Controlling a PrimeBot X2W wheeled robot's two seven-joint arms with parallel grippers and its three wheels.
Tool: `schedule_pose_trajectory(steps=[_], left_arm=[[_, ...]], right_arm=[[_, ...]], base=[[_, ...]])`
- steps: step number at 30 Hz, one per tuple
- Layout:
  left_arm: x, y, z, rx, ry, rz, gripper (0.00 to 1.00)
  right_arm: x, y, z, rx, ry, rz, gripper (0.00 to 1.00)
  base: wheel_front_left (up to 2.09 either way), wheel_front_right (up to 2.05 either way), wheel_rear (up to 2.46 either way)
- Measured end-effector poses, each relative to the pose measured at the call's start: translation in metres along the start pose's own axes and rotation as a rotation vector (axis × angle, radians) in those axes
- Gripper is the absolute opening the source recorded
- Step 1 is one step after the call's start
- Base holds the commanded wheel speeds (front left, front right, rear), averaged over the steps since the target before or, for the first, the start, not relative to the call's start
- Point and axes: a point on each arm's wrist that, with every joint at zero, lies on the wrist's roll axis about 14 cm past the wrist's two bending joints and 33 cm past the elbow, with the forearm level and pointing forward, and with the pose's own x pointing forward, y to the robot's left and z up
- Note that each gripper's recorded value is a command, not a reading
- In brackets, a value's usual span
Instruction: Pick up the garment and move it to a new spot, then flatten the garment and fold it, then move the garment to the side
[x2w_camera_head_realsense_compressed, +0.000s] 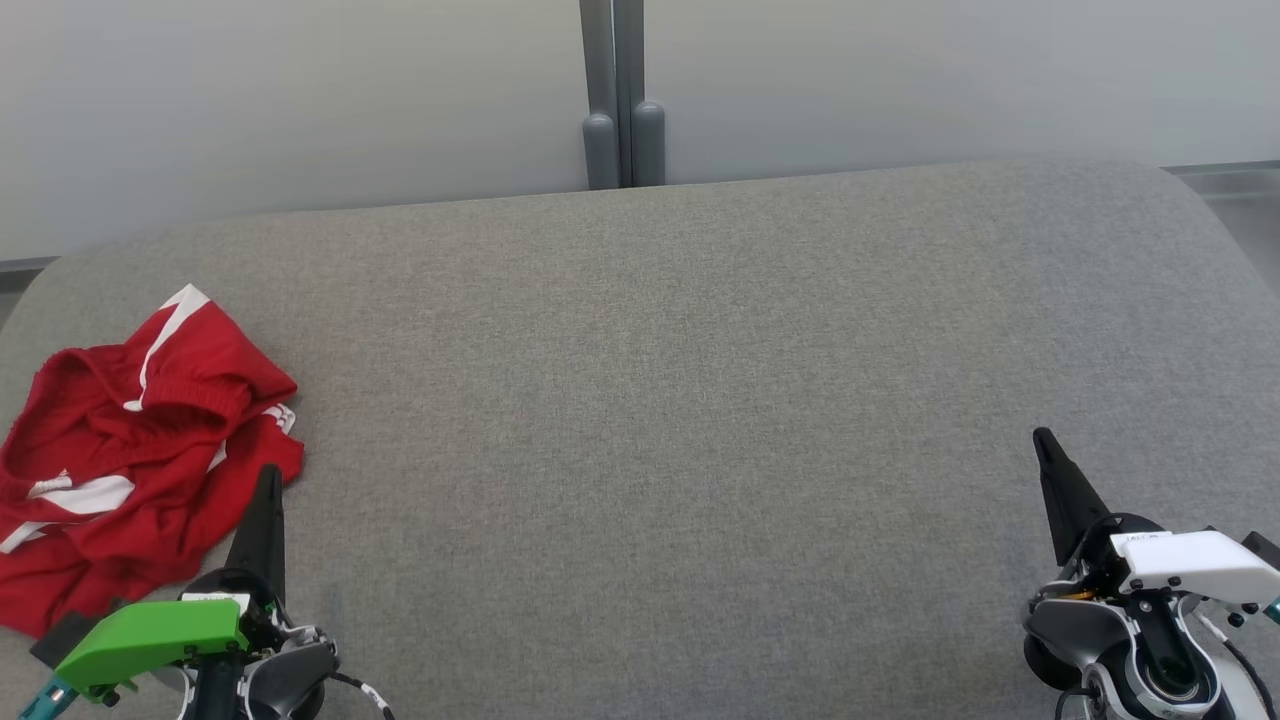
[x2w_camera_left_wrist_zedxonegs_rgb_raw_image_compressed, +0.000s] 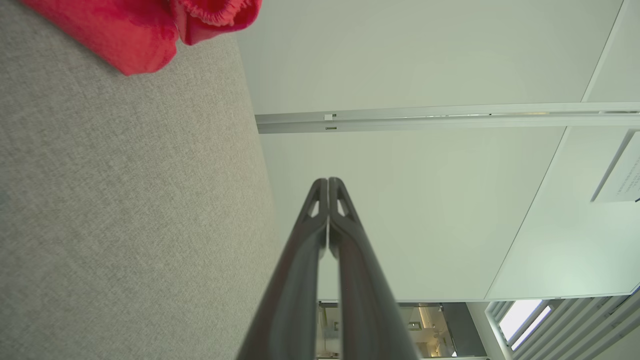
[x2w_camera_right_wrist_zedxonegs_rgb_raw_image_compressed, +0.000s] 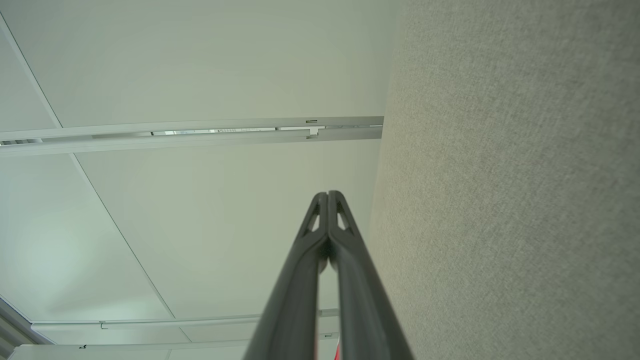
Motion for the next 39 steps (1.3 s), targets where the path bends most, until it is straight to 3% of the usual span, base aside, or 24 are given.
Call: schedule_pose_trajectory(steps=[39], left_arm=[[0.0000,0.0000,0.0000,0.000,0.000,0.000,0.00]], right_arm=[[0.0000,-0.0001,0.0000,0.000,0.000,0.000,0.00]], base=[[0.00,0.00,0.00]])
